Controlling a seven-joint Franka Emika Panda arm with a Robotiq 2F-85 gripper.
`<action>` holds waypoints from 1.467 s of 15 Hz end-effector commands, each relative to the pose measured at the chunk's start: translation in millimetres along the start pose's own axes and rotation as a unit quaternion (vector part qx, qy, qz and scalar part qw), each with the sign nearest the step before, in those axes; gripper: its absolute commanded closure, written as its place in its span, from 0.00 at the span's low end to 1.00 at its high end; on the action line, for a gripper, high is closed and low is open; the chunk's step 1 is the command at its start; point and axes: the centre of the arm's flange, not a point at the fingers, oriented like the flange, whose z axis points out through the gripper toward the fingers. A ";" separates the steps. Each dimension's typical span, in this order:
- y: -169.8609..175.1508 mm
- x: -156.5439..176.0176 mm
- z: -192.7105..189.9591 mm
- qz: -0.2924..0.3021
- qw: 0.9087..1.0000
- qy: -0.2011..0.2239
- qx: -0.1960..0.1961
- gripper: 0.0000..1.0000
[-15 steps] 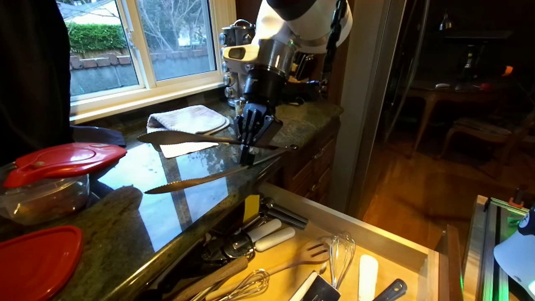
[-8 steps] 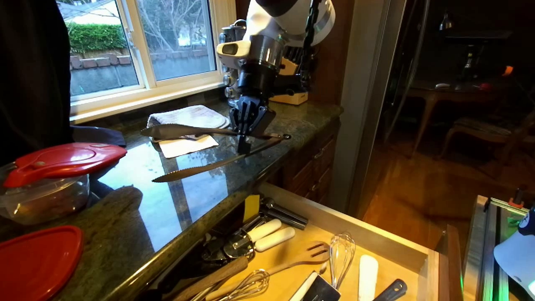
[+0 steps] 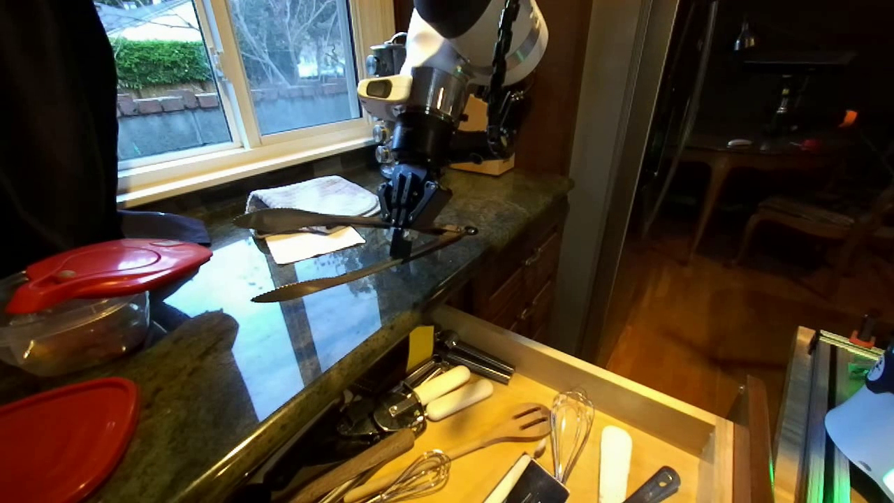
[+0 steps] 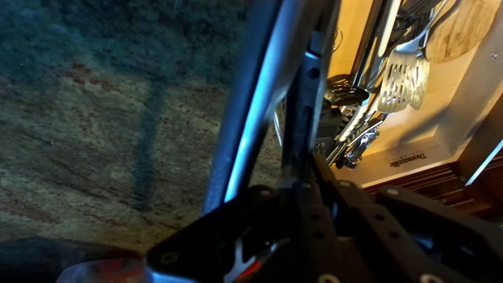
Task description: Remove the tongs from the drawer
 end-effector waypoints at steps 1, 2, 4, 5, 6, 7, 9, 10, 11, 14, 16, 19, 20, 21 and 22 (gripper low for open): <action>6.7 -0.7 2.9 0.001 1.000 0.001 0.015 0.99; 17.1 -2.8 6.7 0.002 1.000 -0.001 0.020 0.99; 32.0 -6.0 13.9 0.004 1.000 -0.009 0.013 0.99; 37.1 -5.9 17.1 0.002 1.000 -0.009 0.015 0.99; 42.7 -6.4 20.5 0.000 1.000 -0.011 0.013 0.99; 48.1 -5.8 23.0 -0.005 1.000 -0.014 0.010 0.99; 56.4 -6.4 28.1 -0.008 1.000 -0.021 0.015 0.99; 59.9 -6.8 30.0 -0.009 1.000 -0.023 0.016 0.99; 64.1 -7.8 31.4 -0.014 0.999 -0.026 0.014 0.99; 74.2 -11.6 35.1 -0.023 0.999 -0.032 0.012 0.99; 79.6 -15.5 38.4 -0.030 0.999 -0.039 0.014 0.99; 84.6 -18.3 42.7 -0.032 0.998 -0.045 0.017 0.70; 85.5 -18.5 43.5 -0.033 0.998 -0.046 0.016 0.63; 86.2 -18.8 43.5 -0.035 0.998 -0.048 0.015 0.56; 86.0 -18.6 43.2 -0.037 0.998 -0.048 0.016 0.49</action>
